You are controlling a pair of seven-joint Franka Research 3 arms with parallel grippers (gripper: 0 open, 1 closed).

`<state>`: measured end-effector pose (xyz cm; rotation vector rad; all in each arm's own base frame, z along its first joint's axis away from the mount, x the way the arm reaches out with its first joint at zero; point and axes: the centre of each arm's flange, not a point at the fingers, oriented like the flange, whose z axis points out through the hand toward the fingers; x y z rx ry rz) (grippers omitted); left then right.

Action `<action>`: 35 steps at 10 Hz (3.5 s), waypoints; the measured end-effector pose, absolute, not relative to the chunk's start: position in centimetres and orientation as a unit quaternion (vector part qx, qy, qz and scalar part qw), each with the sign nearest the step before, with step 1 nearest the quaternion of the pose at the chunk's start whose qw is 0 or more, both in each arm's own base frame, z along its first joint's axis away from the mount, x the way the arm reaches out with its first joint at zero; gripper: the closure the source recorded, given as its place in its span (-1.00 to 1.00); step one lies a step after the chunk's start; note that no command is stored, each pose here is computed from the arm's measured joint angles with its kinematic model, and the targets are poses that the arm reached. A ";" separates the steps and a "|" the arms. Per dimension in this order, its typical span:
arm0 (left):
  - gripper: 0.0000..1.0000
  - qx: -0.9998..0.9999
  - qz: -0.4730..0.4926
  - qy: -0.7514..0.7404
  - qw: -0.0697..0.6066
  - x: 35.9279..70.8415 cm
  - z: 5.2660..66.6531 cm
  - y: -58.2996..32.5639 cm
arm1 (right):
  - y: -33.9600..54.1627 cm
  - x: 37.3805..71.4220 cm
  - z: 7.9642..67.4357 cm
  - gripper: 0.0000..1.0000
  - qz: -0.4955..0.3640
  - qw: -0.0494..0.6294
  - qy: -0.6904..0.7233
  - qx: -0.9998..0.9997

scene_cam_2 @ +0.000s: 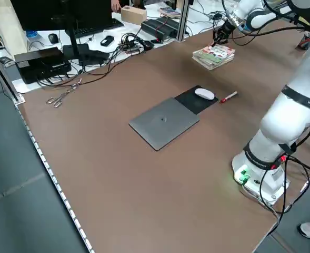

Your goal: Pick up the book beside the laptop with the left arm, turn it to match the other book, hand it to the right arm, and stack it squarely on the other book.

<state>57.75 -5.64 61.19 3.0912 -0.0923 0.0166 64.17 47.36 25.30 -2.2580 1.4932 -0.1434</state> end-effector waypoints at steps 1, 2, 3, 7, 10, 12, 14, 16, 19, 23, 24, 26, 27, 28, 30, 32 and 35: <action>-1.00 0.999 0.004 -0.030 0.024 57.8 61.0 -5.6 | 48.6 63.5 25.7 0.99 -0.049 0.222 0.541 -0.810; -1.00 0.999 0.003 -0.031 0.025 57.9 60.9 -5.8 | 49.6 63.1 26.4 0.98 -0.051 0.235 0.541 -0.806; -1.00 0.999 0.004 -0.034 0.025 57.9 60.9 -6.1 | 50.4 62.8 26.7 0.98 -0.055 0.248 0.538 -0.804; -1.00 0.999 0.010 -0.037 0.025 57.9 61.5 -6.5 | 51.8 63.0 23.5 0.97 -0.076 0.292 0.526 -0.795; -1.00 0.999 0.008 -0.037 0.025 58.0 61.3 -6.5 | 52.8 62.7 21.5 0.96 -0.082 0.305 0.519 -0.794; -1.00 0.999 0.012 -0.038 0.026 58.1 61.6 -6.5 | 53.1 62.4 20.7 0.96 -0.082 0.306 0.517 -0.796; -1.00 0.999 0.013 -0.038 0.026 58.1 61.8 -6.6 | 53.1 62.4 20.4 0.96 -0.082 0.305 0.516 -0.796; -1.00 0.999 0.013 -0.039 0.026 58.1 61.7 -6.6 | 53.2 62.5 20.2 0.96 -0.082 0.306 0.516 -0.796; -1.00 0.999 0.011 -0.039 0.026 58.2 61.5 -6.7 | 53.1 62.7 20.3 0.96 -0.084 0.308 0.515 -0.795; -1.00 0.999 0.010 -0.039 0.026 58.3 61.3 -6.7 | 52.8 63.1 20.3 0.96 -0.087 0.311 0.517 -0.793; -1.00 0.999 0.010 -0.039 0.026 58.3 61.4 -6.7 | 52.8 63.2 20.3 0.96 -0.088 0.313 0.517 -0.792; -1.00 0.999 0.010 -0.039 0.026 58.3 61.4 -6.7 | 52.7 63.3 20.2 0.96 -0.089 0.315 0.517 -0.791; -1.00 0.999 0.010 -0.039 0.026 58.3 61.4 -6.7 | 52.6 63.3 20.2 0.96 -0.090 0.315 0.517 -0.791; -1.00 0.999 0.010 -0.039 0.026 58.3 61.4 -6.7 | 52.6 63.4 20.2 0.96 -0.090 0.315 0.517 -0.791; -1.00 0.999 0.010 -0.039 0.026 58.3 61.4 -6.7 | 52.5 63.5 20.2 0.96 -0.091 0.316 0.518 -0.790; -1.00 0.999 0.010 -0.039 0.026 58.3 61.4 -6.7 | 52.1 63.8 20.2 0.96 -0.093 0.317 0.520 -0.788; -1.00 0.999 0.010 -0.040 0.026 58.3 61.4 -6.8 | 51.8 64.1 20.3 0.96 -0.094 0.319 0.522 -0.786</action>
